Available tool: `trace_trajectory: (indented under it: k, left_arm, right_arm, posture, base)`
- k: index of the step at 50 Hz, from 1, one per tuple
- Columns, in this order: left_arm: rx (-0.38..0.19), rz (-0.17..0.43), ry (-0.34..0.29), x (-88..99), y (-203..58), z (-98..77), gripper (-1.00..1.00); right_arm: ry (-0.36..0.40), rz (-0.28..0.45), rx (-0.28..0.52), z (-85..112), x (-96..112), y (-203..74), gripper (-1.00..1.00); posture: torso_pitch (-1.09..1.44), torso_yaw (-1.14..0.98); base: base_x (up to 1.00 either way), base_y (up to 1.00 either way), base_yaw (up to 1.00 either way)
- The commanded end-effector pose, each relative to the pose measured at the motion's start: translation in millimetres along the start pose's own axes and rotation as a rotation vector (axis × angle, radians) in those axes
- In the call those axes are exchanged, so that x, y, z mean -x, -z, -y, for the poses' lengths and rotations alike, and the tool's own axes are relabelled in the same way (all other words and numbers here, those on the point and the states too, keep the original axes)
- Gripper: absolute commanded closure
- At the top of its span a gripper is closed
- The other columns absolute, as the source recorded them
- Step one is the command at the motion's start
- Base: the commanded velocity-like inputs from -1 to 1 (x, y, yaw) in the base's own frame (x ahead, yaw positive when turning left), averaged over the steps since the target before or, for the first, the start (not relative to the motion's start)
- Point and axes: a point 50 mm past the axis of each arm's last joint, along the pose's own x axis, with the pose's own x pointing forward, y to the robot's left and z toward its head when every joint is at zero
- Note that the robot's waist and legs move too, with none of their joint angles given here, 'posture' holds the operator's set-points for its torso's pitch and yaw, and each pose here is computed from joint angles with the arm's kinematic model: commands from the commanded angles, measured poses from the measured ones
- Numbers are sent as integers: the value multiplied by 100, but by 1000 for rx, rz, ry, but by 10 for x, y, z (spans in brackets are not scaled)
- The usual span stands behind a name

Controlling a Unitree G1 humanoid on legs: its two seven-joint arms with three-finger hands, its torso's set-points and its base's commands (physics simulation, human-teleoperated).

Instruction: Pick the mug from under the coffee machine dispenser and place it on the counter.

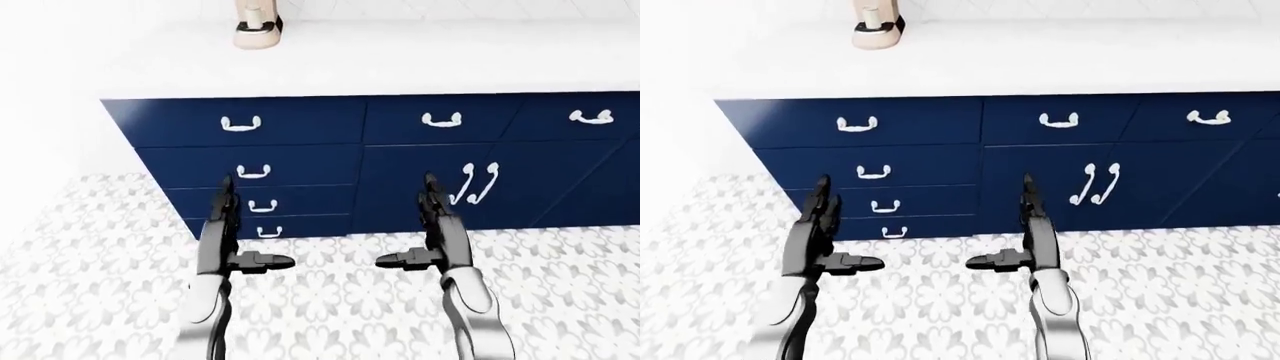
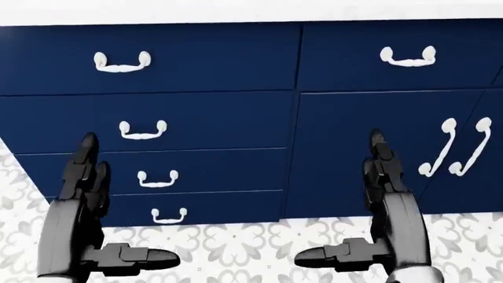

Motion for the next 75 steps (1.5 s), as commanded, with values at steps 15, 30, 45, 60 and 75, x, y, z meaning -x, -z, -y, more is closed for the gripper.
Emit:
trace_trajectory:
  k: [15, 30, 45, 60, 75]
  left_arm:
    - [-49, 180, -92, -125, -610, -338, -100]
    - [-87, 250, -200, -144, -1018, -696, -100]
    - [-120, 284, -237, -99, -1199, -812, -100]
    - [-123, 286, -244, -91, -1213, -826, -100]
    - [-121, 288, -248, -91, -1233, -836, -100]
  right_arm:
    - [69, 190, 40, 310, -158, -721, -100]
    - [157, 290, 85, 676, -252, -1230, -100]
    - [181, 324, 121, 779, -242, -1409, -100]
    - [184, 339, 135, 797, -231, -1453, -100]
    - [186, 342, 135, 804, -224, -1478, -100]
  posture:
    - [0, 0]
    - [0, 0]
    - [0, 0]
    - [0, 0]
    - [0, 0]
  base:
    - [0, 0, 0]
    - [0, 0, 0]
    - [8, 0, 0]
    - [20, 3, 0]
    - [19, 11, 0]
